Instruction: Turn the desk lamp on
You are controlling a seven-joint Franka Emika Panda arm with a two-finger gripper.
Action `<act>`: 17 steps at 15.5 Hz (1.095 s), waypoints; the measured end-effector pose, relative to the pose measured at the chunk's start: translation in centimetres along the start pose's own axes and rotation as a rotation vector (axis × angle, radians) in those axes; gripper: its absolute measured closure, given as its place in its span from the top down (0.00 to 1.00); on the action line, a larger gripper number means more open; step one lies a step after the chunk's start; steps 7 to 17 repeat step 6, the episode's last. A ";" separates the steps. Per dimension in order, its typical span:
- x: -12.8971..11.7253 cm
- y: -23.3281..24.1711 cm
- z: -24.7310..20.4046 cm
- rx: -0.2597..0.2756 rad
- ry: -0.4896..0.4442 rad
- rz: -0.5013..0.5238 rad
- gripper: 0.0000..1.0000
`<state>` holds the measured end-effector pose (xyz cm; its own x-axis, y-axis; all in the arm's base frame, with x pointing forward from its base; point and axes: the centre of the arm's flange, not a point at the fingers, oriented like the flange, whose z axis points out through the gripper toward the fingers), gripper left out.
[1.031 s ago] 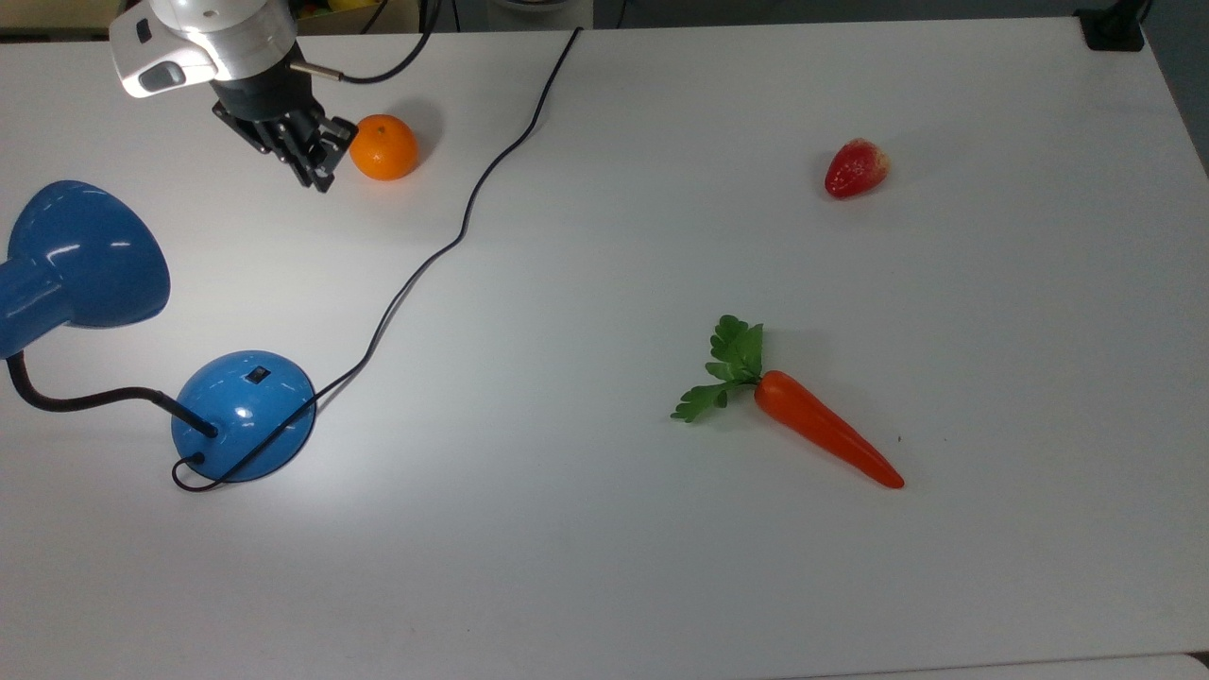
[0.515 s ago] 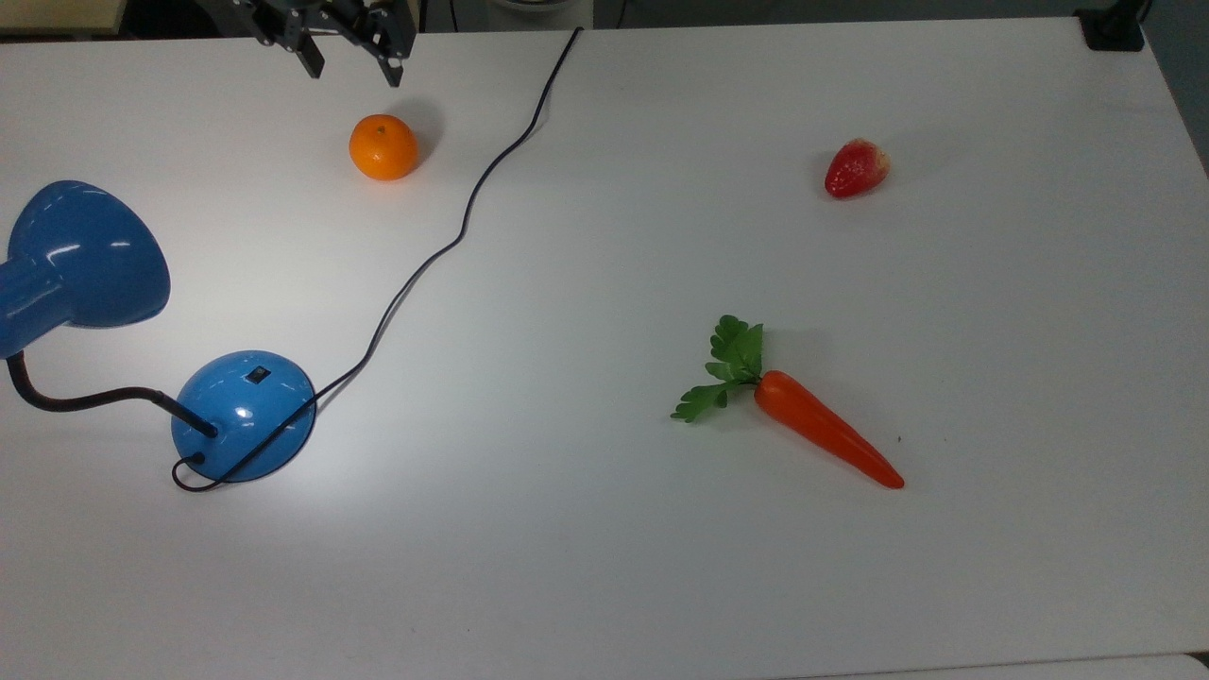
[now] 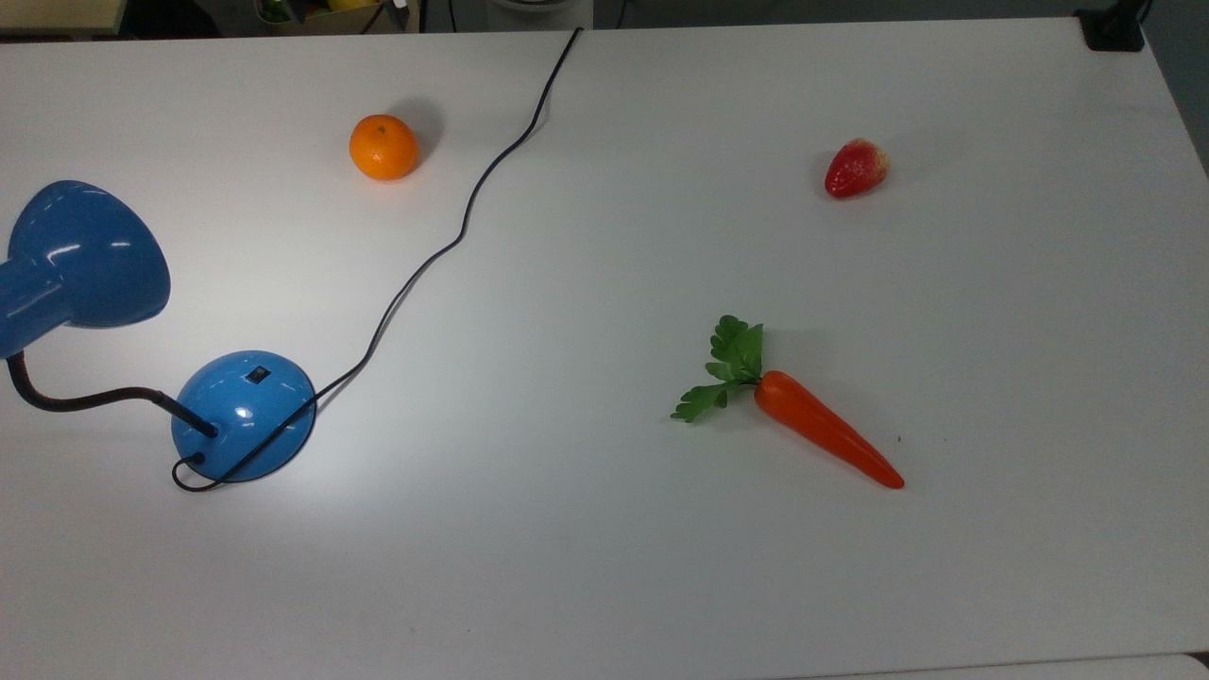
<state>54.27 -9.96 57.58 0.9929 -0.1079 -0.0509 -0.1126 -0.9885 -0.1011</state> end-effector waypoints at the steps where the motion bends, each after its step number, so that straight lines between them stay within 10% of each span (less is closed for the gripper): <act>1: 0.0 0.0 0.1 0.000 -0.002 -0.001 1.00; 17: -0.2 0.0 0.4 0.002 -0.021 -0.004 1.00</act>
